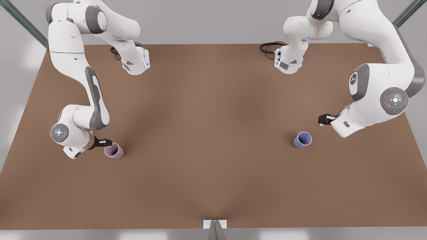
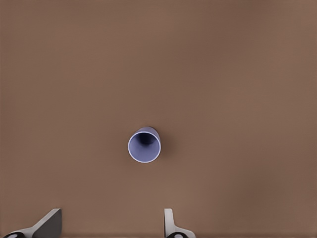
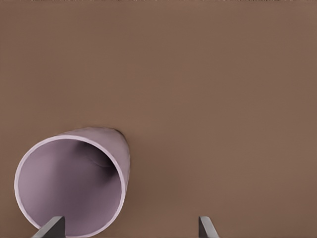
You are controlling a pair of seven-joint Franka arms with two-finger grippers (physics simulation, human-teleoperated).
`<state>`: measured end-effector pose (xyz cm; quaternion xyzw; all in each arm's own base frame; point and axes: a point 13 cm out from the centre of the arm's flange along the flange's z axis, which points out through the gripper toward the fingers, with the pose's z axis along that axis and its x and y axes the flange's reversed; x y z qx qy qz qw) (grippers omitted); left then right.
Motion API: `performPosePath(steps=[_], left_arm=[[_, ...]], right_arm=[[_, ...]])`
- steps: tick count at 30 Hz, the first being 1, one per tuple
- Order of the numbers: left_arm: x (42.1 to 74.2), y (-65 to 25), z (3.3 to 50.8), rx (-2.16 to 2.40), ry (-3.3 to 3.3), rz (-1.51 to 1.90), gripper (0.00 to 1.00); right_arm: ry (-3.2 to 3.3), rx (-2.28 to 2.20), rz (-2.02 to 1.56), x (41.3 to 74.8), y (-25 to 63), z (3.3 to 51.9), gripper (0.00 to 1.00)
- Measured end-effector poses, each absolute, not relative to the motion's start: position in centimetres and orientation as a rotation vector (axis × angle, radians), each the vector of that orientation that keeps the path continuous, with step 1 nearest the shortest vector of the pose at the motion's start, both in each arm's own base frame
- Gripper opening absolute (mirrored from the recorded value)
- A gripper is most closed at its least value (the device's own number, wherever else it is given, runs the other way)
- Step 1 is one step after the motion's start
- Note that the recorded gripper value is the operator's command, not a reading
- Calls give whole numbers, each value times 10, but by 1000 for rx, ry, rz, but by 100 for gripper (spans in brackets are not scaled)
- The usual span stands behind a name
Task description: Stack the cups, with the pink cup at the bottom and the purple cup at the top
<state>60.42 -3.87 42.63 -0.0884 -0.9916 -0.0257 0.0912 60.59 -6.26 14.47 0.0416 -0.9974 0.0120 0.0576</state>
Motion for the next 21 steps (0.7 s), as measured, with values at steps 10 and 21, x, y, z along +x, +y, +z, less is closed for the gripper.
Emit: performPosePath(steps=[10,21], left_arm=[[605,-32,417,-245,-2931,-79,100],[604,-32,417,-245,-2926,-78,100]], right_arm=[[-3021,153,28,607,-61,92,76],[-3051,190,5,616,-49,91,21]])
